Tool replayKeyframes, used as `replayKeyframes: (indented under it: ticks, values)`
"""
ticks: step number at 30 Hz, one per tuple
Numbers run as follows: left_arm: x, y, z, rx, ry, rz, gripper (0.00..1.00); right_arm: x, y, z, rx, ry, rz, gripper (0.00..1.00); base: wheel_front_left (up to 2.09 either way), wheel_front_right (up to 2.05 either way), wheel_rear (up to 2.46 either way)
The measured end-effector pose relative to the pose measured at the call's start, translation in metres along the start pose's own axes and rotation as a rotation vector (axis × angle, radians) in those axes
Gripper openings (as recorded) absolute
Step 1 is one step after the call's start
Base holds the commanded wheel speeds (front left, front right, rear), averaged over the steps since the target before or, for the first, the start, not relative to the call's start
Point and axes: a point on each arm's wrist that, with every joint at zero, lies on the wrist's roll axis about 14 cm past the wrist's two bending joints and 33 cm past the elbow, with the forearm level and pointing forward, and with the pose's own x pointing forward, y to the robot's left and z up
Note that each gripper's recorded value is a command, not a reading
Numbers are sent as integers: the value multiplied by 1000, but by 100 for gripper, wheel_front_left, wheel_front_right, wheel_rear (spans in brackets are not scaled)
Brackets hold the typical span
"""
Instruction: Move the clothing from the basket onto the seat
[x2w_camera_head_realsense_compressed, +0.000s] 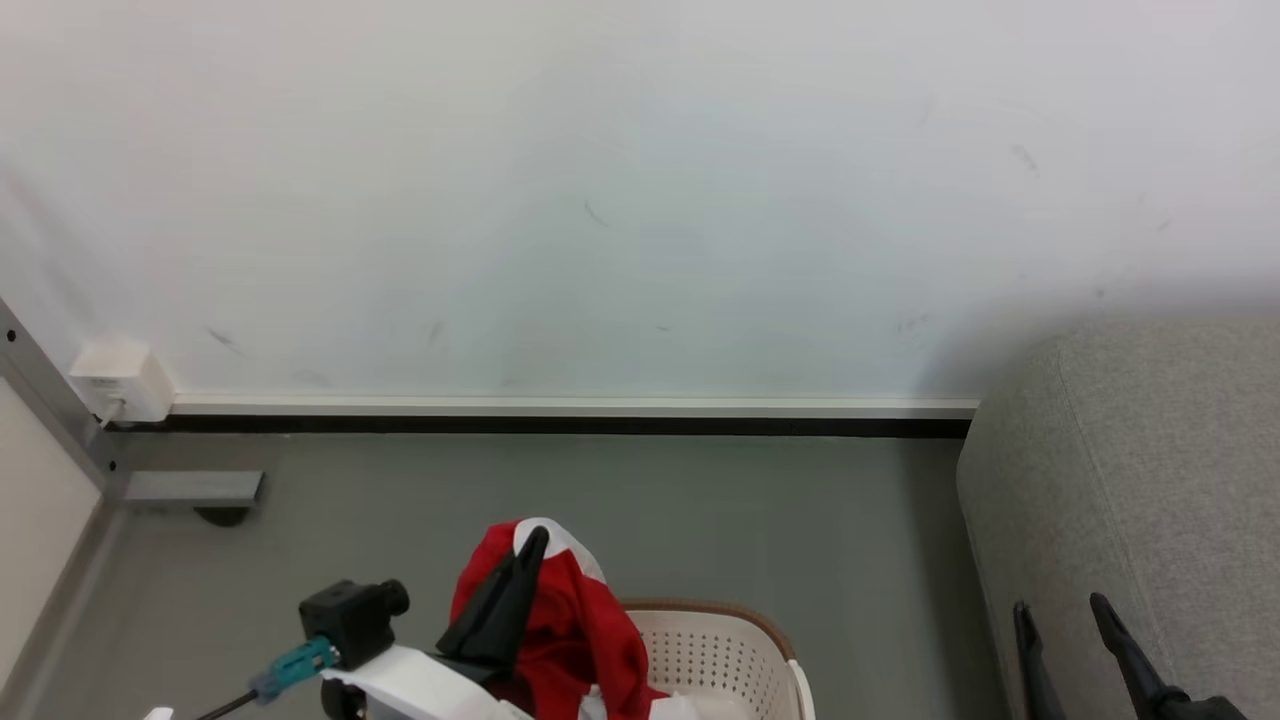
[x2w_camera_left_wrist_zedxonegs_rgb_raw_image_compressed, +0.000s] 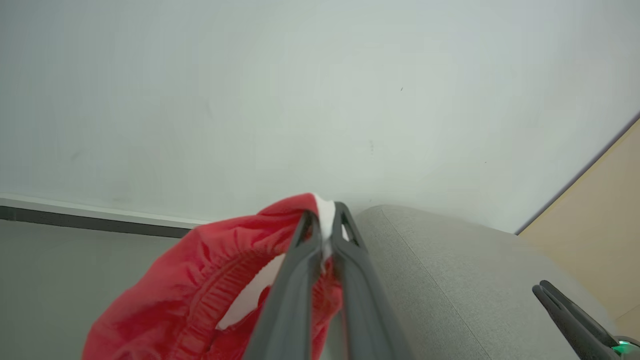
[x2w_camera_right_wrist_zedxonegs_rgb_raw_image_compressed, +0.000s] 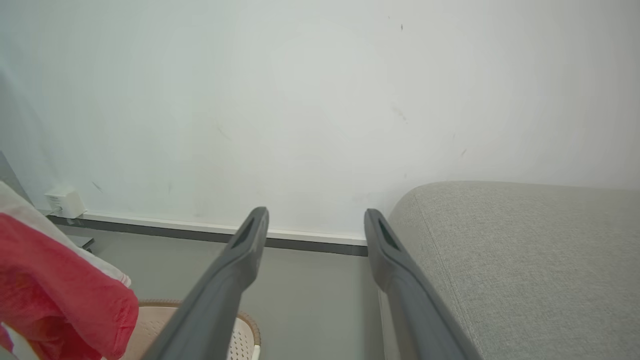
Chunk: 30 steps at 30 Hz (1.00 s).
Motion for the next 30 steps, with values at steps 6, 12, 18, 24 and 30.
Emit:
replayKeyframes:
  ticks: [6, 12, 18, 24, 30]
  values:
    - [-4, 2, 10, 53, -12, -13, 0, 2, 23, 11, -12, -34, 72, 100, 0, 0, 0]
    - [2, -5, 24, 129, -28, -66, 0, 7, 65, 27, -22, -87, 200, 100, 0, 0, 0]
    - [10, -28, 33, 190, -35, -157, 0, 7, 117, 39, -34, -119, 394, 100, 0, 0, 0]
    - [17, -57, 34, 214, -27, -249, 0, 4, 164, 50, -33, -145, 568, 100, 0, 0, 0]
    - [21, -93, 32, 206, -27, -348, 0, 9, 183, 51, -46, -139, 639, 100, 0, 0, 0]
